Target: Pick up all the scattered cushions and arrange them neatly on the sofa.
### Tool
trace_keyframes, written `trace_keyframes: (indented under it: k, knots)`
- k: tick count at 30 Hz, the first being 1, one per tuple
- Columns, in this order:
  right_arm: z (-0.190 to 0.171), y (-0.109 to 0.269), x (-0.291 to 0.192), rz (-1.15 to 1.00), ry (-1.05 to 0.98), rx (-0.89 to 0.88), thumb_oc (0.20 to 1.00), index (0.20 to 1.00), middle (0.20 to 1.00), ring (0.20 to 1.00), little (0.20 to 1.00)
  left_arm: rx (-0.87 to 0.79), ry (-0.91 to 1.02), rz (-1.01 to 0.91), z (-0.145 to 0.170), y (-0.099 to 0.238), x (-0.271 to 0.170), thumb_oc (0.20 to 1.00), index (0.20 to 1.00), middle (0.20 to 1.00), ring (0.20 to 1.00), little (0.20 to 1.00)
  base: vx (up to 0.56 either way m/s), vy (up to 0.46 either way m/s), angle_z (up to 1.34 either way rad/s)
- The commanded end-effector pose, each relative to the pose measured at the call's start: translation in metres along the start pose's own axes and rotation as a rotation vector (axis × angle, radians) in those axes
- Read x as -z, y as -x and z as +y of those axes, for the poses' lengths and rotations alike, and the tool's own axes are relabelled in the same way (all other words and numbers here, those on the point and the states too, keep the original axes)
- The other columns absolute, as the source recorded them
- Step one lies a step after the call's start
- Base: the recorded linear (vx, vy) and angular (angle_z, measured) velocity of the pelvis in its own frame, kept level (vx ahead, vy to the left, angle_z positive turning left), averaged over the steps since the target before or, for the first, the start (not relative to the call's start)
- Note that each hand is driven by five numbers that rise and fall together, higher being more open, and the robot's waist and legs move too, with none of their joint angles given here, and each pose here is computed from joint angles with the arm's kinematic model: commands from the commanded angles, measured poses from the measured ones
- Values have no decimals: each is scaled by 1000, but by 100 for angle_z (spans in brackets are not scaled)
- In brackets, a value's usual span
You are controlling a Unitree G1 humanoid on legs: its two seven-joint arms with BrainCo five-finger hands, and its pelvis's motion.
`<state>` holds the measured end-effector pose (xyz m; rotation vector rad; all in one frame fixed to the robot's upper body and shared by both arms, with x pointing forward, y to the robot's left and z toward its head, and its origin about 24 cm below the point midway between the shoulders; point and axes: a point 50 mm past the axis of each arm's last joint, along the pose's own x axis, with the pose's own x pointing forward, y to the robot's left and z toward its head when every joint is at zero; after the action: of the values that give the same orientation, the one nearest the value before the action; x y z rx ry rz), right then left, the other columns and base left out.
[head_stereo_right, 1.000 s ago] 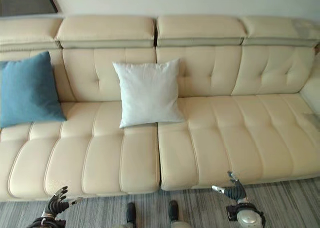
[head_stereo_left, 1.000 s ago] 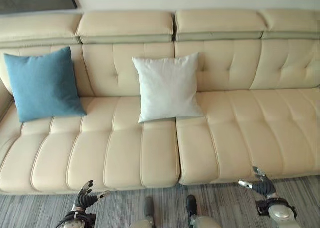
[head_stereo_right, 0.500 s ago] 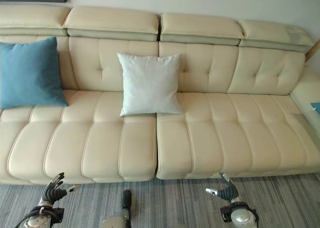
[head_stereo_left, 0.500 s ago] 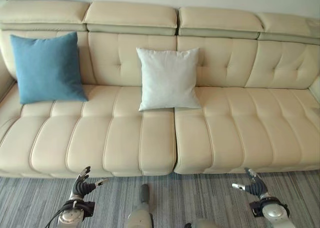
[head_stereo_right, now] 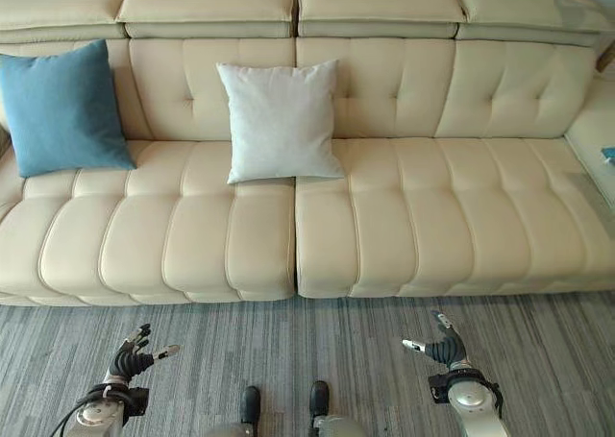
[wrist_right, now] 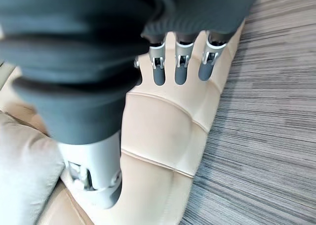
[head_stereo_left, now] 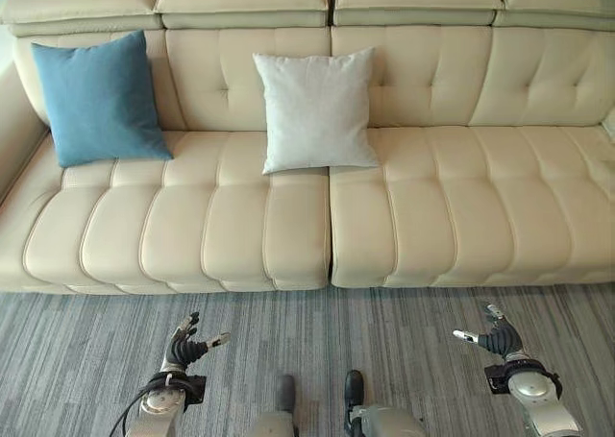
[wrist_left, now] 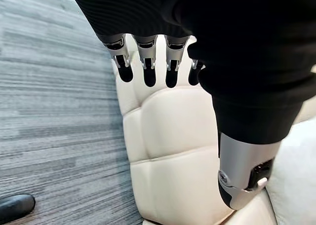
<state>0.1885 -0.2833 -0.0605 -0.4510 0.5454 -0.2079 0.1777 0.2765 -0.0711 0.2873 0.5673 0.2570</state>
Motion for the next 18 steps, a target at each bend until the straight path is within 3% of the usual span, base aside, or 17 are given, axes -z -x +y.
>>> trace_keyframes:
  k: [1,9,15,18]
  knots:
    - [-9,1,-7,-49,-29,31,1000,1000,1000,1000,1000,7,-49,-64,8,2,-9,1000,1000,1000,1000,1000,30,80,-28]
    - [-5,1,-19,-94,-79,25,1000,1000,1000,1000,1000,17,-77,-125,10,-1,-26,1000,1000,1000,1000,1000,-49,62,-64]
    - [5,-1,-39,-174,-63,-8,1000,1000,1000,1000,1000,-11,-81,-138,21,4,-27,1000,1000,1000,1000,1000,49,-87,-177]
    - [6,3,-36,-171,-41,-19,1000,1000,1000,1000,1000,22,-67,-106,11,7,-17,1000,1000,1000,1000,1000,198,-245,-133]
